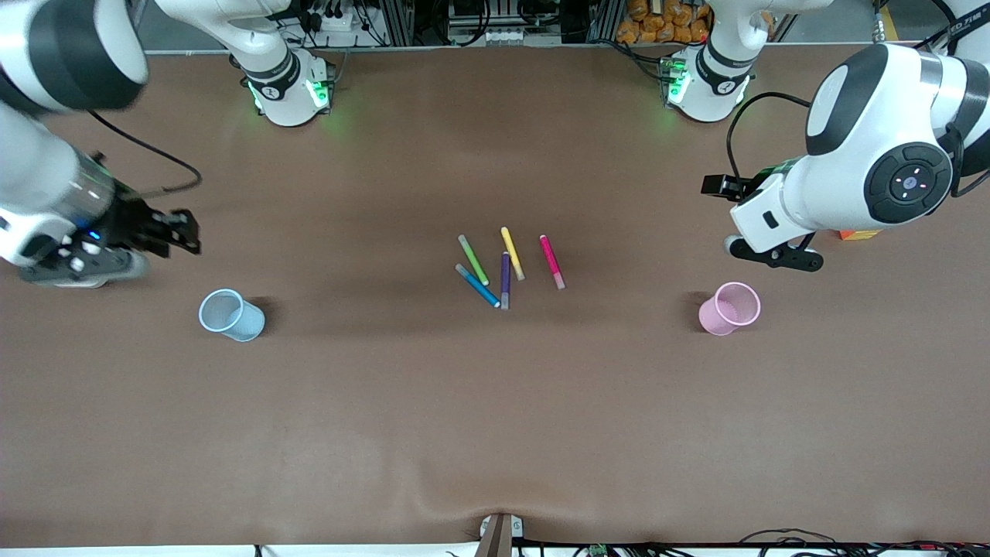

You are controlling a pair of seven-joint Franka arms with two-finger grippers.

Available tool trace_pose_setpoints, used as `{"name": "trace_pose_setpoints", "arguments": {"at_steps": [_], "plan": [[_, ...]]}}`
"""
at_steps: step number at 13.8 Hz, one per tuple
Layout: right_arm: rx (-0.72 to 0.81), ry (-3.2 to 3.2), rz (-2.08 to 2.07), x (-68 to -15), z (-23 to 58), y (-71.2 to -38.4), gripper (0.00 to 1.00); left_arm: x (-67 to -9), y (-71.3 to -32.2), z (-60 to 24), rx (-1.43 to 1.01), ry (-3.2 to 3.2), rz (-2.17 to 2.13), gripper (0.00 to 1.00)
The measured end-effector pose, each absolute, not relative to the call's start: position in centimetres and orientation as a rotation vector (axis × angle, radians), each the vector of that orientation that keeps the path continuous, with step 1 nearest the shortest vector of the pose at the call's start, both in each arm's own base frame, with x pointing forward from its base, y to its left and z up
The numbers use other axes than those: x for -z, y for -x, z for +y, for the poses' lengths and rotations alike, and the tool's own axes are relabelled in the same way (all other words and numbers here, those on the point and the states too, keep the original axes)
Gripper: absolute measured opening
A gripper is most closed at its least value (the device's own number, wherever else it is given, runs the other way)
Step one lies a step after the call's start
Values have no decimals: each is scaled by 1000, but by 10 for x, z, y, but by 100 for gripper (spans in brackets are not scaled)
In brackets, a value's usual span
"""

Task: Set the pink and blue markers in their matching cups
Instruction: 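Move the left gripper and the right gripper toward the marker cluster, then grasp the pink marker with the left gripper while the right grasps blue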

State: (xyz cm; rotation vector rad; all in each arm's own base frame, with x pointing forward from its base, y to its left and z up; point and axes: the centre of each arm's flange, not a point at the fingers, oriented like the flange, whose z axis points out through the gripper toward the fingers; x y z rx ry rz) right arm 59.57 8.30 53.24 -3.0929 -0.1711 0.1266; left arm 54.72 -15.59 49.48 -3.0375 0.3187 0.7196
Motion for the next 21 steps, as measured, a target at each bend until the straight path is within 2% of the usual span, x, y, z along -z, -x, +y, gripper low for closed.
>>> {"name": "trace_pose_setpoints", "arguments": {"at_steps": [5, 11, 16, 19, 21], "plan": [[-76, 3041, -259, -471, 157, -612, 100, -486, -548, -161, -743, 3028, 331, 100], [41, 2998, -505, -415, 274, -587, 100, -449, -546, -196, -841, 2980, 417, 100], [203, 2929, -676, -337, 368, -572, 100, -427, -556, -220, -912, 3028, 429, 100], [288, 2895, -714, -304, 394, -567, 100, -404, -567, -226, -953, 3076, 144, 100], [285, 2891, -736, -284, 404, -562, 100, -385, -573, -236, -980, 3093, -76, 100]]}}
